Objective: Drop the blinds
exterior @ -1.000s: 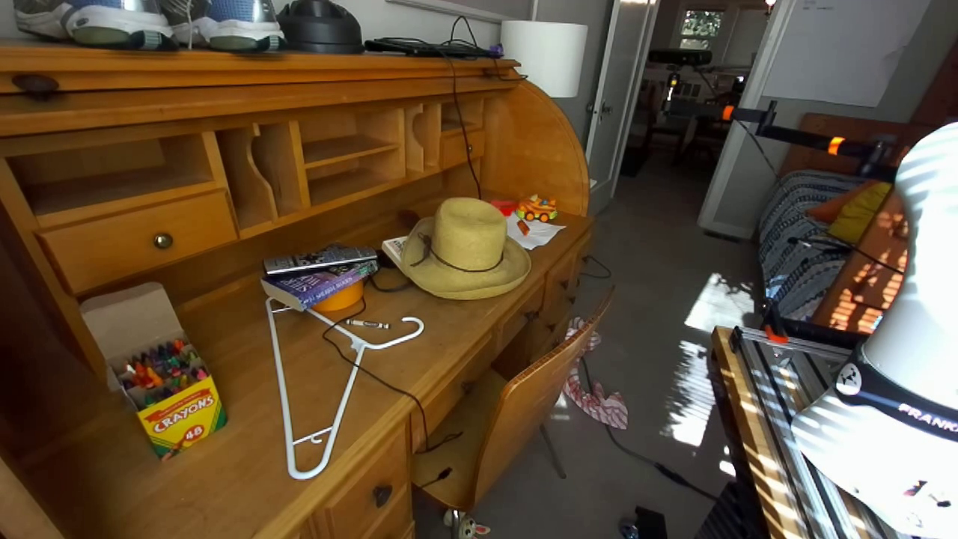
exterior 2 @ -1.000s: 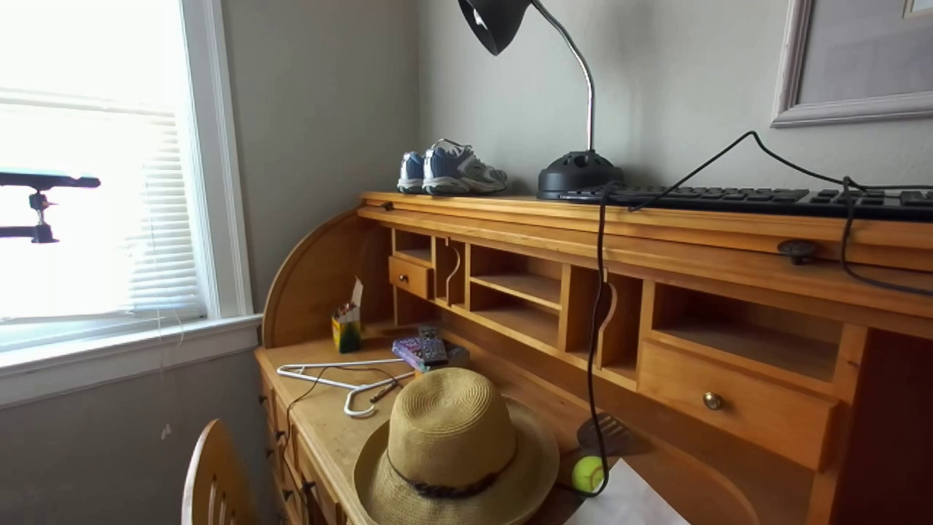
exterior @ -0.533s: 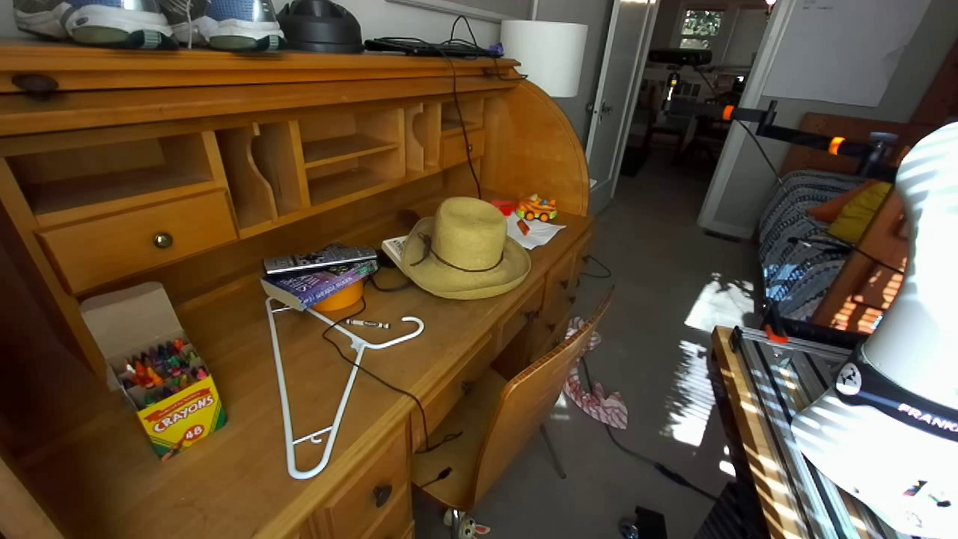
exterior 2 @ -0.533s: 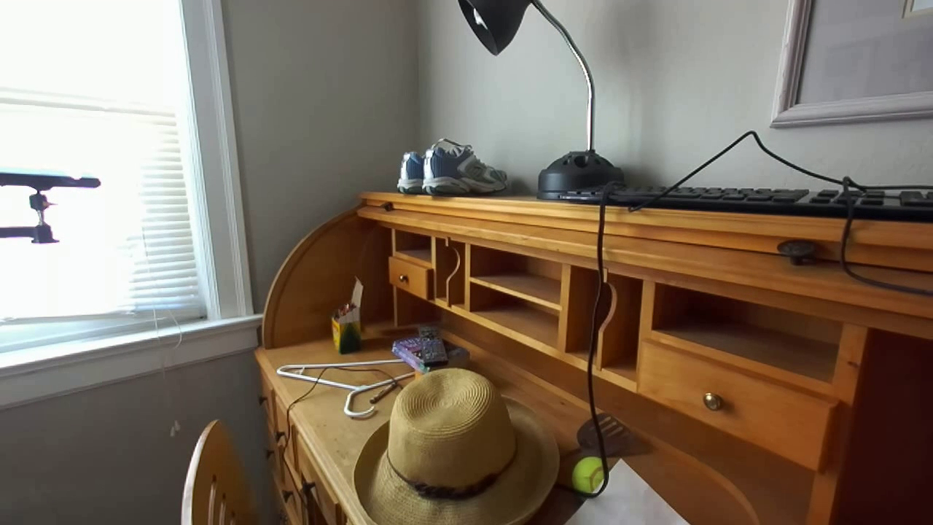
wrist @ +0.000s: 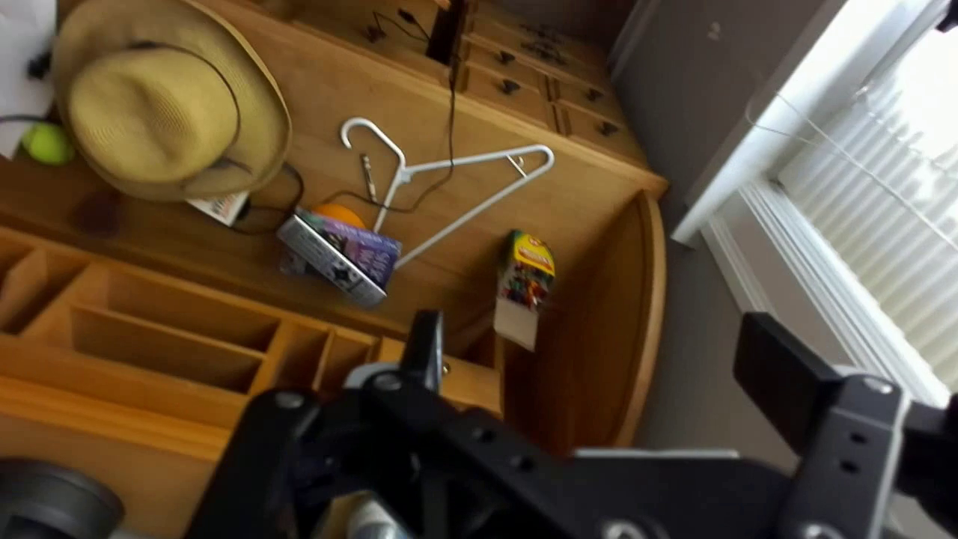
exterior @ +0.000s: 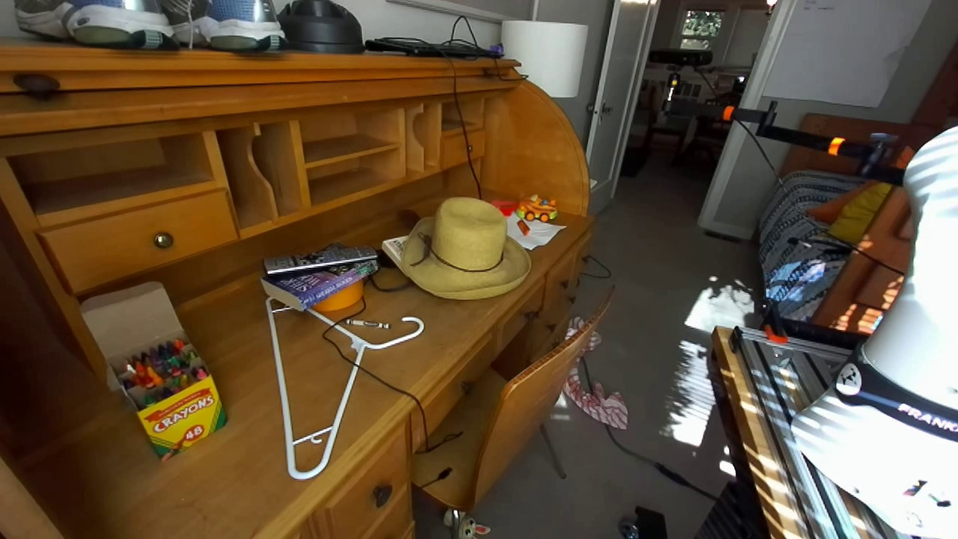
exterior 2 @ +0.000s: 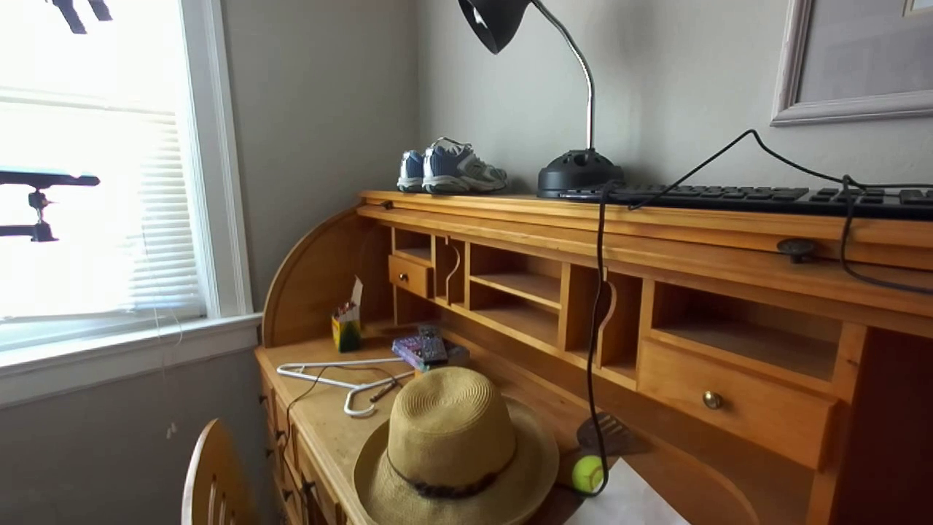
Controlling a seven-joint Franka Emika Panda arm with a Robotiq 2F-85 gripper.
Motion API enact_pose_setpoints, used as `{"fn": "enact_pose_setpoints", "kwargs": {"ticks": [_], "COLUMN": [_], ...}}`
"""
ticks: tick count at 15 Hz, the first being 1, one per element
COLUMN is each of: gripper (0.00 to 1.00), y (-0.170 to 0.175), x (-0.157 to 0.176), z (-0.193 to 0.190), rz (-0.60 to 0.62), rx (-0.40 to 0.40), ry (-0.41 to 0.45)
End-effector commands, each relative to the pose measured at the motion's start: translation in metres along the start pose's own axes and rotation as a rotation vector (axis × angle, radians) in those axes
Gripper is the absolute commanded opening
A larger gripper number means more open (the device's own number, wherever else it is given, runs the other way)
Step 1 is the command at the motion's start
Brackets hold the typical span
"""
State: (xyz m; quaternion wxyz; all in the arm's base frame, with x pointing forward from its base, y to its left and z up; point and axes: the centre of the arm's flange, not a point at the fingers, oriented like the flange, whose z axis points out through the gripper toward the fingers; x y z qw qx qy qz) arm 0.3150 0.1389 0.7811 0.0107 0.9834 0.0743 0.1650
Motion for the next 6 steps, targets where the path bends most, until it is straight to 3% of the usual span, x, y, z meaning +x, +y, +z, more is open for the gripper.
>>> {"fn": "enact_pose_setpoints", "kwargs": {"ticks": [1, 2, 6], "gripper": [1.0, 1.0, 1.0], "y": [0.037, 0.019, 0.021], "x": [-0.051, -0.014, -0.015], "z": [0.07, 0.034, 0.037], "rz": [0.133, 0.068, 0.071], "rx": [-0.094, -0.049, -0.056], "ry": [-0.1, -0.066, -0.069]}}
